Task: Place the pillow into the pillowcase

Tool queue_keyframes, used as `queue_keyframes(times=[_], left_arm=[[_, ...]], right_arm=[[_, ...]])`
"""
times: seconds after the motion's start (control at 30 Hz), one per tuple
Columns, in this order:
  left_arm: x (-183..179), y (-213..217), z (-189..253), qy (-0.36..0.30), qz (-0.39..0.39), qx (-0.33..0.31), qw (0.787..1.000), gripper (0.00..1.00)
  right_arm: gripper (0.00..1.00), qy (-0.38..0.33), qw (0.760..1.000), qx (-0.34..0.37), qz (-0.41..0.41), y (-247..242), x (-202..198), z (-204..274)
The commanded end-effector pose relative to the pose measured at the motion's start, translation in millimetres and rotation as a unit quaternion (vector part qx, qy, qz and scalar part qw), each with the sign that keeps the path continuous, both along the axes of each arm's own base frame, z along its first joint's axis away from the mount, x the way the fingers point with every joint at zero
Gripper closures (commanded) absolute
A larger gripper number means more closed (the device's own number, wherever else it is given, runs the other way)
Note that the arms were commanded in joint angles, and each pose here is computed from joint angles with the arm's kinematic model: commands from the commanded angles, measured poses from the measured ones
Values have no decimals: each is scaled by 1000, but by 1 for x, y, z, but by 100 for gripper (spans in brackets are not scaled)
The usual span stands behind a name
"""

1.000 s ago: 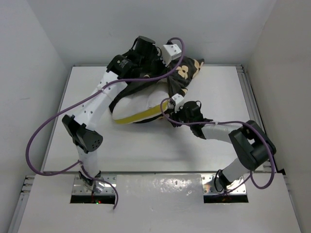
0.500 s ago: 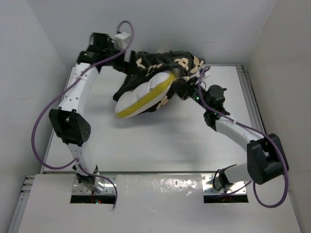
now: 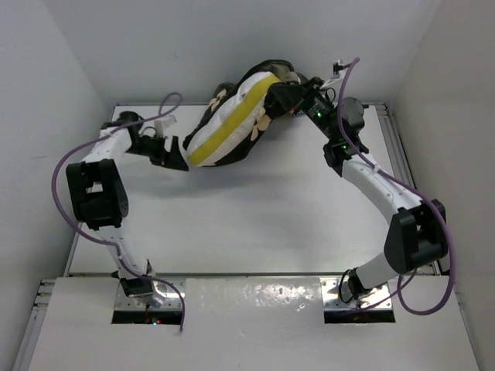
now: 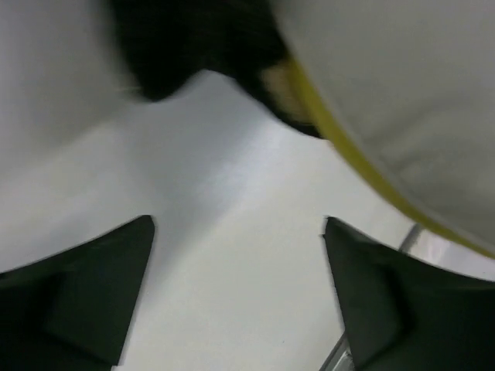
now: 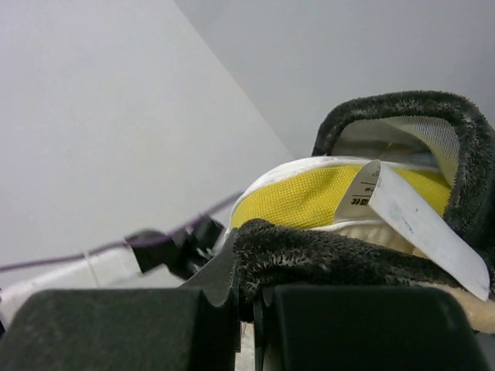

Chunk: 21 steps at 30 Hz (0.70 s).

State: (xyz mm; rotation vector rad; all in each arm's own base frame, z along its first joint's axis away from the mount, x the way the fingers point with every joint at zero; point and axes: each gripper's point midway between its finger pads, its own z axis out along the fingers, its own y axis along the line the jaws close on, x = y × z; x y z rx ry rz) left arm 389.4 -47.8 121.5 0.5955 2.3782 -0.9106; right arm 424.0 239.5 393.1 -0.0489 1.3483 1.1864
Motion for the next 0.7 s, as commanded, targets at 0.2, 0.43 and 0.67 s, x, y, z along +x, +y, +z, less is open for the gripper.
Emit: queue_keyframes(times=[0.2,0.43,0.67], left_arm=[[25,-43,35,-263,-3,-24,964,0],[68,-53,22,-262,41,-89,960,0],[101,-86,45,-310,58,-123,941,0]], right_arm=[[100,-101,993,48,-35,-2,2,103],[100,-102,994,42,-25,7,1,113],[100,-119,991,23,-48,2,-2,130]])
